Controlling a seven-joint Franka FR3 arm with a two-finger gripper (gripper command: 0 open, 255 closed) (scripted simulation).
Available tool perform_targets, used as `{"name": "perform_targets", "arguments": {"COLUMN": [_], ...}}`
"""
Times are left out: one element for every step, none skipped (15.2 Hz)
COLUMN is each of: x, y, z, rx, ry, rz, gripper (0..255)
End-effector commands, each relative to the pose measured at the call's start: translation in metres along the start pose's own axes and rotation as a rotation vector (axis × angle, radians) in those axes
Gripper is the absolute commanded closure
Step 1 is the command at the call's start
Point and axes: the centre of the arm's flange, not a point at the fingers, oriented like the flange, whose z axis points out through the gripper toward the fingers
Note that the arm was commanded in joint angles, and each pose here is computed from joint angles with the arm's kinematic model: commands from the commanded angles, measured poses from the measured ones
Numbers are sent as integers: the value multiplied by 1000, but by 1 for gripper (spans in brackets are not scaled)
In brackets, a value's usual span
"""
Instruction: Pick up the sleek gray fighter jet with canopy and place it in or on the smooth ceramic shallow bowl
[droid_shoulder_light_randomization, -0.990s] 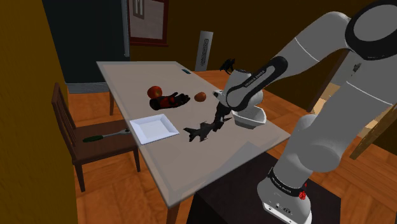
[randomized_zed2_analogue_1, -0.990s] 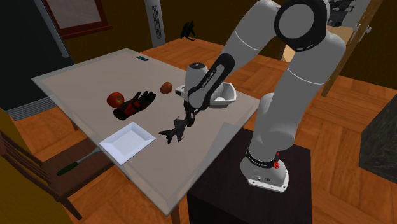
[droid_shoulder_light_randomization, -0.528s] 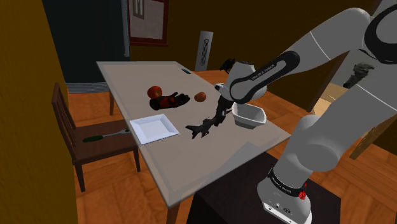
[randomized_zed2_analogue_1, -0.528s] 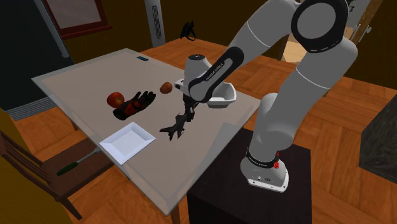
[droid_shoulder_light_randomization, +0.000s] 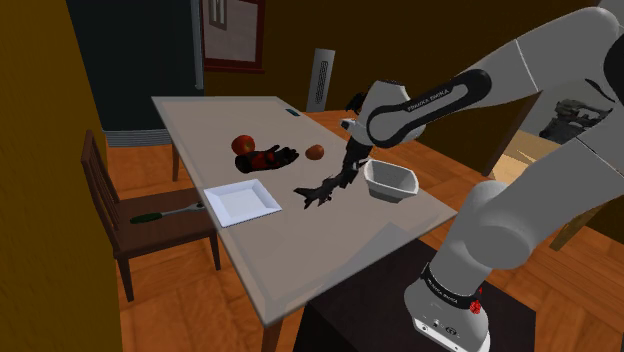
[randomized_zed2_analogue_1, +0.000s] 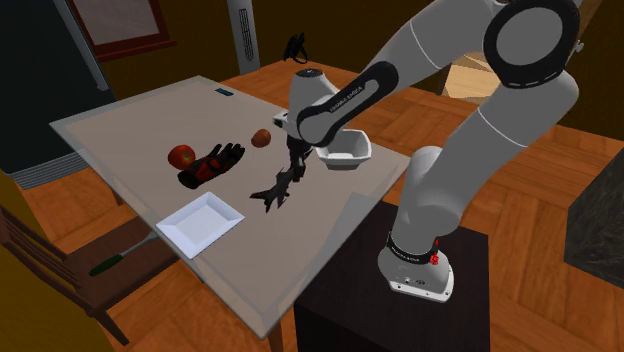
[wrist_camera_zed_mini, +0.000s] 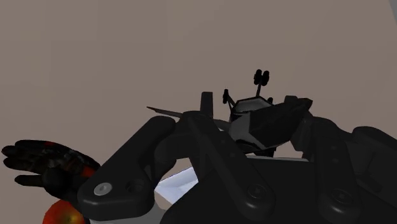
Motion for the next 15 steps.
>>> {"name": "perform_targets", "arguments": {"x": [1, 2, 3, 4, -6, -16, -26, -35, -45, -55, -64, -74, -84, -93, -103], "y": [0, 1, 1, 1, 10, 19, 28, 37, 46, 55, 64, 73, 82, 91, 100], "z": [-10, -15, -21, -25, -26, -26, -26, -27, -27, -28, -28, -28, -29, -29, -30], "rx": [0, 0, 0, 0, 0, 0, 0, 0, 0, 0, 0, 0, 0, 0, 0], "ry": [0, 0, 0, 0, 0, 0, 0, 0, 0, 0, 0, 0, 0, 0, 0], "rz": [0, 0, 0, 0, 0, 0, 0, 0, 0, 0, 0, 0, 0, 0, 0], "gripper": [255, 255, 255, 255, 255, 255, 255, 255, 255, 255, 255, 255, 255, 255, 255]}}
